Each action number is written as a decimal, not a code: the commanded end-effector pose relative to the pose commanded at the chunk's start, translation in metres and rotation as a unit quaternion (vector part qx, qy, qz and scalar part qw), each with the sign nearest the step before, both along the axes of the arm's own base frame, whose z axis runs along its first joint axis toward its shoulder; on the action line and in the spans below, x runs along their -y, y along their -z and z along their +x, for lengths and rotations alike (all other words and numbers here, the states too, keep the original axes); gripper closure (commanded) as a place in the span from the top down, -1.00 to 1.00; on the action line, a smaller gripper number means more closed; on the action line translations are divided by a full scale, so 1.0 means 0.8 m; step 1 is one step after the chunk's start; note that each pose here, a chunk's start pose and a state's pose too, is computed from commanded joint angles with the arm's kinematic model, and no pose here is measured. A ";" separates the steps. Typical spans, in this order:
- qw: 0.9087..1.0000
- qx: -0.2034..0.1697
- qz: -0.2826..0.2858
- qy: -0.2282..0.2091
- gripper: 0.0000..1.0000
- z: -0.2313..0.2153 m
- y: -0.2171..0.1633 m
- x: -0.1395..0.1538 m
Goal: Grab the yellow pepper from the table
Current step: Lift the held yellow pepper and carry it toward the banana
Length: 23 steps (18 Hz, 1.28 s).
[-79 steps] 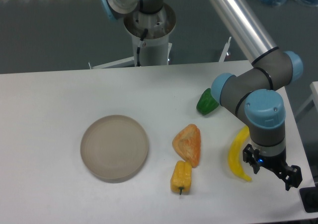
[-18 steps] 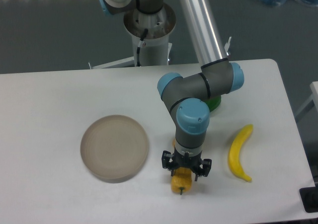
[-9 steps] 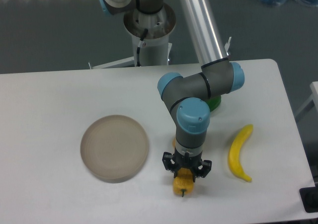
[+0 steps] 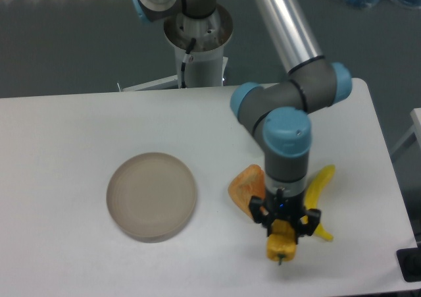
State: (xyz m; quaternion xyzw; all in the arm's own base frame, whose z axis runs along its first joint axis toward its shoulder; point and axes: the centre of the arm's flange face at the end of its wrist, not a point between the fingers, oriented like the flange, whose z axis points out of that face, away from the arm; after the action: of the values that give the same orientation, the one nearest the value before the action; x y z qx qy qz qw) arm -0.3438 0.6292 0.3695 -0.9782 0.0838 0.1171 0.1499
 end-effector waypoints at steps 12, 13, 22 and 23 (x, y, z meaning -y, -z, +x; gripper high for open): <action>0.997 -0.036 -0.035 0.066 -0.22 -0.015 -0.031 0.056; 0.997 -0.035 -0.036 0.066 -0.22 -0.015 -0.028 0.056; 0.997 -0.035 -0.037 0.065 -0.22 -0.015 -0.028 0.060; 0.997 -0.035 -0.037 0.065 -0.22 -0.016 -0.027 0.059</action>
State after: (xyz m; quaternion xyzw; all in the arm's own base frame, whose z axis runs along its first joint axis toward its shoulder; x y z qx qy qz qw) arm -0.3563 0.5819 0.3914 -0.9707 0.1570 0.1379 0.1183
